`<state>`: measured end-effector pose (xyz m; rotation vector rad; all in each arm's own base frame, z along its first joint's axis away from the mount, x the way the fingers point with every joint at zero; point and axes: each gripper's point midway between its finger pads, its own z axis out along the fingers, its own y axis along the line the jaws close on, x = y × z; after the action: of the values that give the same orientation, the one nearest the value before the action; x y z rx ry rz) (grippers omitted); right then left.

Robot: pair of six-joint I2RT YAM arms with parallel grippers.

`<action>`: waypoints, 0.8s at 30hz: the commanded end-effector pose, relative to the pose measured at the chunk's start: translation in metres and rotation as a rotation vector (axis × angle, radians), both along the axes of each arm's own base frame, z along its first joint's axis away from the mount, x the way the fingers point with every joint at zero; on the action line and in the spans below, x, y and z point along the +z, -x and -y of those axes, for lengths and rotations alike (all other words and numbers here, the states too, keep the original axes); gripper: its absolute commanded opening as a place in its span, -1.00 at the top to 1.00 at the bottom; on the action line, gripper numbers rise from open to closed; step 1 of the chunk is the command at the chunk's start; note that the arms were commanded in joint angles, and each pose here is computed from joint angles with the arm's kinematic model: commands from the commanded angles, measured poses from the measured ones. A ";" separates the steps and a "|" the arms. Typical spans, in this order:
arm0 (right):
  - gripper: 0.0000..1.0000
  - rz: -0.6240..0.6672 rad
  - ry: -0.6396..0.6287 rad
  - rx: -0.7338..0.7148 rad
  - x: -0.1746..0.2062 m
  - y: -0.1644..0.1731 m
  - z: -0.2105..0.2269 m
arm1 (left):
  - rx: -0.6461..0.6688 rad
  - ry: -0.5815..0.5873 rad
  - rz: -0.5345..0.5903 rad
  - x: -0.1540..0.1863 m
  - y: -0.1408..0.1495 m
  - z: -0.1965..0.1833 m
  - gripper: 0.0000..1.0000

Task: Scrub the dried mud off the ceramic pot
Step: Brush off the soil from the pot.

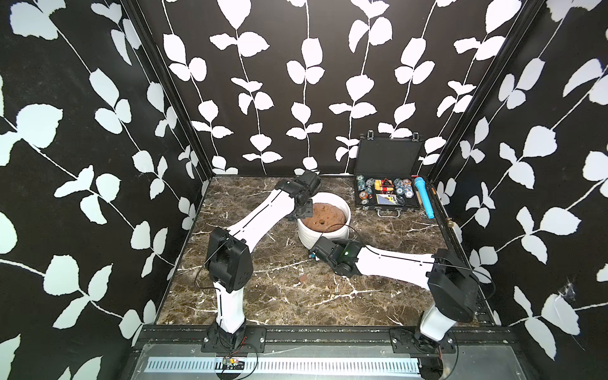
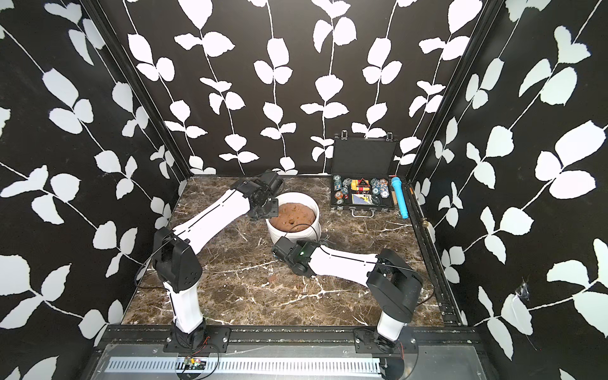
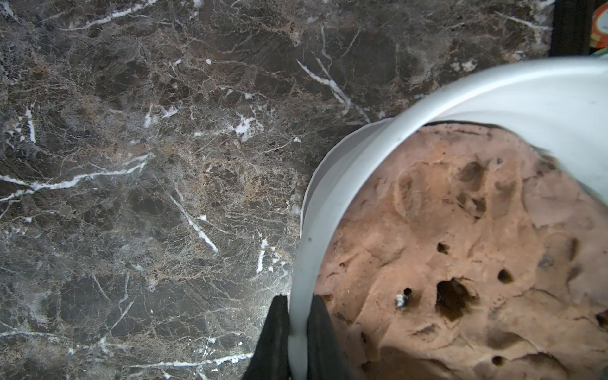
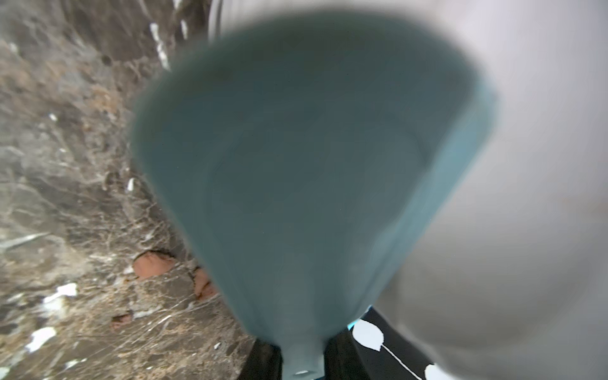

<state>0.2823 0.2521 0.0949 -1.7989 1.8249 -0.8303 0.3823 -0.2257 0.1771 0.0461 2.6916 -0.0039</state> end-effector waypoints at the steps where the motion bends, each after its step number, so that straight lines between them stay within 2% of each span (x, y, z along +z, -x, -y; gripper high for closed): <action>1: 1.00 -0.063 0.020 -0.049 -0.014 0.012 0.026 | -0.036 0.029 -0.043 -0.017 0.002 0.011 1.00; 7: 1.00 -0.142 -0.166 0.025 0.020 0.050 0.033 | -0.042 0.033 -0.046 -0.019 -0.002 0.013 1.00; 9: 1.00 -0.130 -0.208 0.034 0.030 0.053 0.034 | -0.044 0.038 -0.048 -0.019 -0.002 0.014 1.00; 13: 1.00 -0.121 -0.223 0.019 0.036 0.047 0.024 | -0.037 0.048 -0.054 -0.021 -0.002 0.016 1.00; 19: 1.00 -0.016 -0.197 -0.086 0.042 0.014 -0.002 | -0.031 0.056 -0.055 -0.020 -0.002 0.016 1.00; 24: 1.00 0.010 -0.175 -0.100 0.024 0.005 -0.019 | -0.034 0.060 -0.061 -0.022 -0.002 0.017 1.00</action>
<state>0.2722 0.2661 0.1164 -1.6745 1.9273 -0.6490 0.3823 -0.2262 0.1764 0.0508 2.6995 -0.0189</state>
